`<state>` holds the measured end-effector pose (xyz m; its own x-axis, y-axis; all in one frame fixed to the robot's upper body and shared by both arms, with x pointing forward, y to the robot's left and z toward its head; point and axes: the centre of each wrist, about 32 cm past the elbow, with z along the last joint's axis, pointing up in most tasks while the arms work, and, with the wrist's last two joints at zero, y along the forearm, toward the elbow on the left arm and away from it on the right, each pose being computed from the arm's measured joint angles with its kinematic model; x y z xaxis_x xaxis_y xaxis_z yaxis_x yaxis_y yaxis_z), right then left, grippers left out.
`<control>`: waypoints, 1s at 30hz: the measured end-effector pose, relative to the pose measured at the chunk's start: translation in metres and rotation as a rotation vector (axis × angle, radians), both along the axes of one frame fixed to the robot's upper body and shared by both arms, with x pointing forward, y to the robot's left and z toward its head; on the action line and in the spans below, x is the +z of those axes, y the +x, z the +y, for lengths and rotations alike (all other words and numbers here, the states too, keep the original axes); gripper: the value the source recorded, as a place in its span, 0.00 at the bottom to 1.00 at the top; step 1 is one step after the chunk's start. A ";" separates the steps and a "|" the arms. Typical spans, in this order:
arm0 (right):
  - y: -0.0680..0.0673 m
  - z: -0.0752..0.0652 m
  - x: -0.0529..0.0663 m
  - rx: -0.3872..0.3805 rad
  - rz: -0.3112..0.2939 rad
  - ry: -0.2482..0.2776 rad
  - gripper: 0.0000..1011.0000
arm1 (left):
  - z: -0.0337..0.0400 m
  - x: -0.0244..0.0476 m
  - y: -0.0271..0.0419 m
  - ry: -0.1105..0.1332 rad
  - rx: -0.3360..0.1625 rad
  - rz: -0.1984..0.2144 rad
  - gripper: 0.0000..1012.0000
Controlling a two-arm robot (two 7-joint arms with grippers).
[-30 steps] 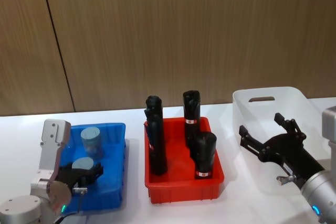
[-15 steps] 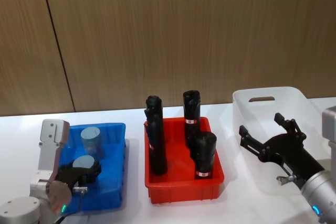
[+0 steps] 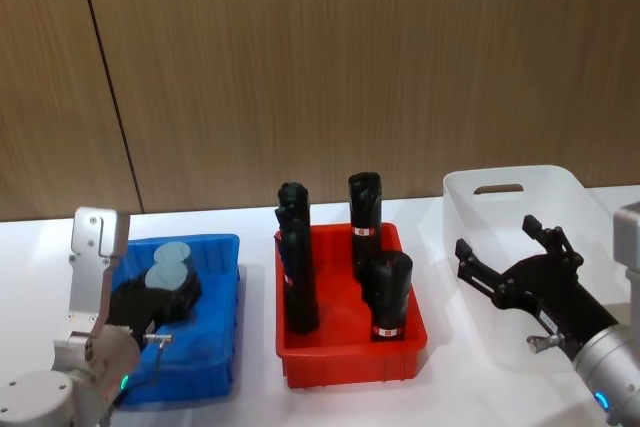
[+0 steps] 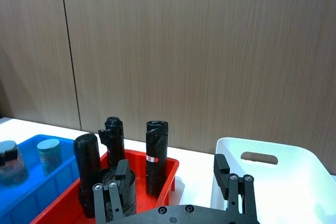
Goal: Pick the cotton swabs from the blue box and place them into the white box.
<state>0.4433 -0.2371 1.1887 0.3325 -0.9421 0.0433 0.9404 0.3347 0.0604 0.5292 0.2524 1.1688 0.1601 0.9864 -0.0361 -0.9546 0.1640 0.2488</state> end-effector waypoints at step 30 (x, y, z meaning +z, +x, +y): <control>0.000 0.000 0.000 0.000 0.000 0.000 0.99 | -0.0088 0.0428 -0.0070 -0.054 -0.395 -0.225 0.66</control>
<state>0.4433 -0.2371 1.1887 0.3326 -0.9421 0.0432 0.9404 0.3347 0.0605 0.5222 0.2436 1.2116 0.5330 0.8461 -0.0073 -0.8458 0.5330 0.0238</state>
